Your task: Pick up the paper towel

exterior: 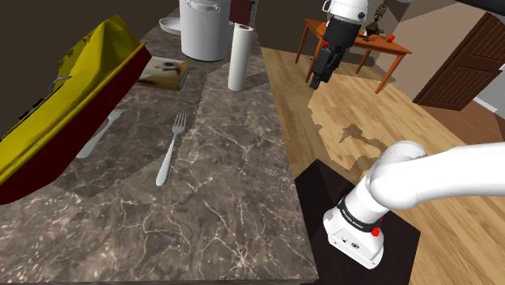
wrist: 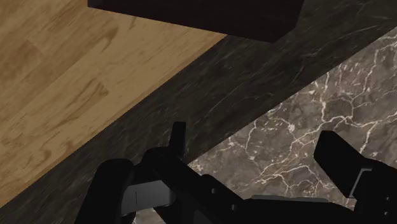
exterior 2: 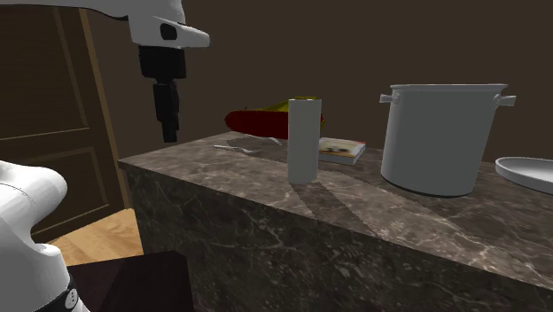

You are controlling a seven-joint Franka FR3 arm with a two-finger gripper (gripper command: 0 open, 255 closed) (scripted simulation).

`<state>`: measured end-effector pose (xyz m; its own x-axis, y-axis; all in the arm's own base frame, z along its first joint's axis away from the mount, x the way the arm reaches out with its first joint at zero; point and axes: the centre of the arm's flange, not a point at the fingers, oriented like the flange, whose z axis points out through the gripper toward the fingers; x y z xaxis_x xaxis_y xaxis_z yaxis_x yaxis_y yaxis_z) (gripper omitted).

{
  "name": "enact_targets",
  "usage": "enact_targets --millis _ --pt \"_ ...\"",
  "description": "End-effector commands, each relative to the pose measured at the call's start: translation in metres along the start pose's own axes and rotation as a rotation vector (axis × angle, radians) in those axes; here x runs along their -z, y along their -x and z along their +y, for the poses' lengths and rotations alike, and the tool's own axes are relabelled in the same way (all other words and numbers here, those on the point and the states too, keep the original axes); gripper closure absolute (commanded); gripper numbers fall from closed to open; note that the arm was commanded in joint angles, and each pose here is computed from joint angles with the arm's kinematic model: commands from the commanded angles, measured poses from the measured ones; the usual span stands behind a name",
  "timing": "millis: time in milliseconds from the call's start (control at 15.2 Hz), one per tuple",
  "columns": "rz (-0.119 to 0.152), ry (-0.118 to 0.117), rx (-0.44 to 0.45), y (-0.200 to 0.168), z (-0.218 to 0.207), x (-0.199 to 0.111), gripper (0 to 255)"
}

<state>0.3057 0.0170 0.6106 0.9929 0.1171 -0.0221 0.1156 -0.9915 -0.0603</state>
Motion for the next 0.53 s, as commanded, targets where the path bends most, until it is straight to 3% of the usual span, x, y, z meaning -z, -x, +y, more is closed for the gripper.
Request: enact_targets --millis 0,462 --pt "0.000 0.000 0.000 0.000 0.000 0.000 0" --pt "0.041 0.043 -0.024 -0.082 -0.011 0.026 0"
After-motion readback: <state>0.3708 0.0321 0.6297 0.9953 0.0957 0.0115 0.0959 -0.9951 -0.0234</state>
